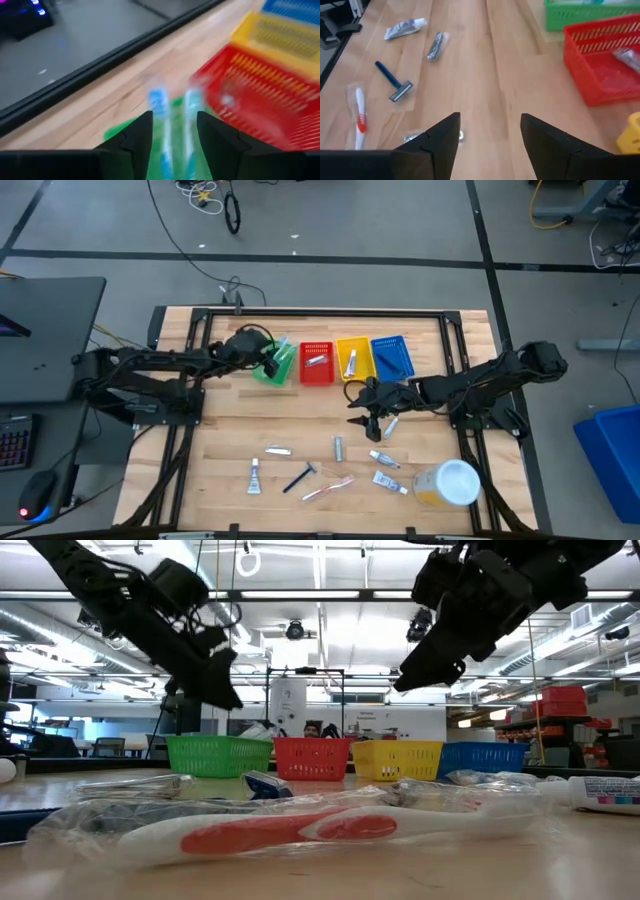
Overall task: Pick & Place Travel size toiletries
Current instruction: Put the silver nail cutter into the red bin
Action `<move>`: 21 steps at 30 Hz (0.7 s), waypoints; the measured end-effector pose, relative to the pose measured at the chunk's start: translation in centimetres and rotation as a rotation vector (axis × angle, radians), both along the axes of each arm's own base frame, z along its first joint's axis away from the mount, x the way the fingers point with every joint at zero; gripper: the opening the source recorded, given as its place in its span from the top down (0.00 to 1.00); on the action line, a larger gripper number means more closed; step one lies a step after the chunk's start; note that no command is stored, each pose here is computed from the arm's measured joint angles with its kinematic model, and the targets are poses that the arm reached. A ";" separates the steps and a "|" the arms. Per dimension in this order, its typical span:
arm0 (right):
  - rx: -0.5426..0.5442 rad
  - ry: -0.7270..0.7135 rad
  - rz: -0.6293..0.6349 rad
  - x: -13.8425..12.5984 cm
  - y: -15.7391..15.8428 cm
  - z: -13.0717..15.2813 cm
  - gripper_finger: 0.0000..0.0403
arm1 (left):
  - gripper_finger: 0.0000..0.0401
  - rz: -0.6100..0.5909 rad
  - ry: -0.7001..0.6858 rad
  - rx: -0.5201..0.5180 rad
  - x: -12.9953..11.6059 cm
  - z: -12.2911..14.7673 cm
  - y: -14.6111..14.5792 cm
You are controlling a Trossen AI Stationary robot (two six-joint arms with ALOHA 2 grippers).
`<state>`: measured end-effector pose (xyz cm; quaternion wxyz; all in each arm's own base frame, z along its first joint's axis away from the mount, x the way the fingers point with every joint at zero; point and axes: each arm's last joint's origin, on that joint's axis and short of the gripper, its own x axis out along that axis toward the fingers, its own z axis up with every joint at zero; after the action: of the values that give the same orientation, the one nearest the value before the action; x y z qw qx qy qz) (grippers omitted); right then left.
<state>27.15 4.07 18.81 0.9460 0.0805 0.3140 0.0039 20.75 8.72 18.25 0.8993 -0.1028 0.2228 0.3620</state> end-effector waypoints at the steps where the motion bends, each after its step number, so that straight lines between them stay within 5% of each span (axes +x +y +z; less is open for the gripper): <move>1: 0.002 0.009 0.001 0.1 0.1 -0.2 0.46 | 0.60 -0.034 -0.030 -0.006 0.1 0.6 -0.2; 10: -0.043 0.050 -0.022 0.5 0.2 -1.6 0.45 | 0.67 -0.536 -0.256 -0.241 0.3 3.5 -4.7; 13: -0.081 0.051 -0.069 0.6 0.0 -1.7 0.45 | 0.68 -0.672 -0.246 -0.315 0.7 3.4 -7.0; 17: -0.099 0.052 -0.092 0.6 -0.1 -1.8 0.45 | 0.68 -0.797 -0.161 -0.292 1.2 2.3 -10.2; 21: -0.105 0.051 -0.105 0.6 -0.1 -1.8 0.46 | 0.66 -0.832 -0.094 -0.289 1.5 1.2 -12.6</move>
<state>27.76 3.92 16.98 0.9395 0.0474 0.3330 -0.0643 22.27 -3.91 19.41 0.9541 -0.1453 0.2522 -0.0707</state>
